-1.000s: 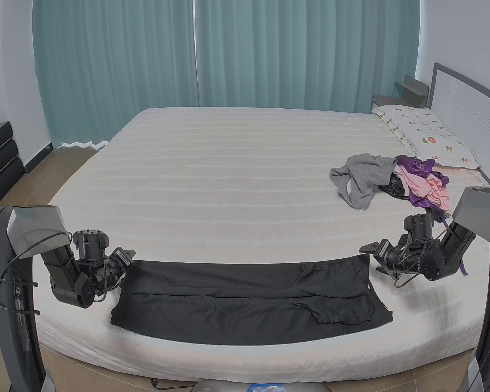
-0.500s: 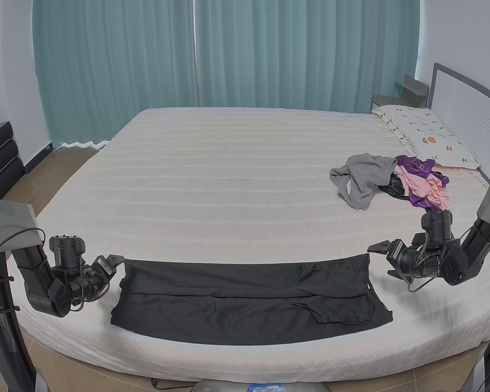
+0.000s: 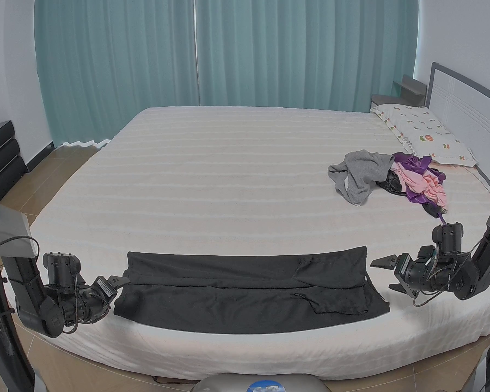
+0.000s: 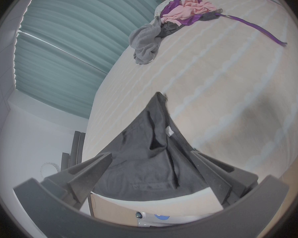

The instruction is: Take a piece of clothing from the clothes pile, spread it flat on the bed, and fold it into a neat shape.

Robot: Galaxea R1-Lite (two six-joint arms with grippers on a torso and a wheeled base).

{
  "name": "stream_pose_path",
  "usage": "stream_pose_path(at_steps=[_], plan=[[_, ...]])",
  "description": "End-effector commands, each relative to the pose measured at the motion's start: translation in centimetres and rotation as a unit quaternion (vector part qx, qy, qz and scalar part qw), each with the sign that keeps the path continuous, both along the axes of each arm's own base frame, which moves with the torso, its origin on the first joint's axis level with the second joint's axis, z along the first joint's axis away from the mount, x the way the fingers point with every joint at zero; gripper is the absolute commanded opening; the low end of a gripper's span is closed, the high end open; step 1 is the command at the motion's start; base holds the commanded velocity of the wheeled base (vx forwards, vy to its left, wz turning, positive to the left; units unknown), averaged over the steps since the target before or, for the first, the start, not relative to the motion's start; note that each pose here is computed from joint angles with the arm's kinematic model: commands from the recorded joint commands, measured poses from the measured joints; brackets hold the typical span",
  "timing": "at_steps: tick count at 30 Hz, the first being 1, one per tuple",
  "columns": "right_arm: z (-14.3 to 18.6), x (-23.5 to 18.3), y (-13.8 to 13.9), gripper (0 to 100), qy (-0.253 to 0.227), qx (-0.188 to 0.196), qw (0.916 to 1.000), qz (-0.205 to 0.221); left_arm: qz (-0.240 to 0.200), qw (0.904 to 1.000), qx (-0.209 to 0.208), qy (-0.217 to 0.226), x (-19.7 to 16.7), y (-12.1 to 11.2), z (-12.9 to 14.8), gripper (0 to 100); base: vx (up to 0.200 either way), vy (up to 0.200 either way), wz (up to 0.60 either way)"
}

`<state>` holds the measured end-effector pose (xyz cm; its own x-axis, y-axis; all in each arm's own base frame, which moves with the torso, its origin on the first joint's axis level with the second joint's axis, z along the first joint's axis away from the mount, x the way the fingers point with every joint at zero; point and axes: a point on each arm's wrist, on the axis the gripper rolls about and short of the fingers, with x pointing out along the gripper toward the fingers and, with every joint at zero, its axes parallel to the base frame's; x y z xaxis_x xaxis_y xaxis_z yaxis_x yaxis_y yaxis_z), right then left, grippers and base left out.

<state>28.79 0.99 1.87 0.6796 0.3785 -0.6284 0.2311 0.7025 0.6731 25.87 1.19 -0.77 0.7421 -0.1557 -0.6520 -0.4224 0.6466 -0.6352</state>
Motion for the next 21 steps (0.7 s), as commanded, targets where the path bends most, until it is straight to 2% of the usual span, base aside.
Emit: stream_pose_path(at_steps=[1, 8, 15, 21], plan=[[-0.7, -0.3, -0.1, 100, 0.011, 0.001, 0.9999, -0.001, -0.015, 0.9997, 0.006, 0.018, -0.7, -0.6, -1.3, 100, 0.0, 0.0, 0.0], [-0.8, -0.3, 0.1, 100, 0.011, 0.0, 0.9999, 0.002, -0.032, 0.9986, 0.038, -0.019, -0.7, -0.8, -2.7, 100, 0.0, 0.0, 0.0], [-0.7, -0.2, 0.2, 100, 0.009, 0.0, 1.0, 0.004, -0.031, 0.9973, 0.063, -0.024, 0.1, -1.1, -3.5, 100, 0.0, 0.0, 0.0], [-0.7, -0.2, 0.2, 100, 0.009, 0.0, 0.9999, 0.005, -0.031, 0.9969, 0.068, -0.025, 0.4, -1.1, -3.8, 100, 0.0, 0.0, 0.0]])
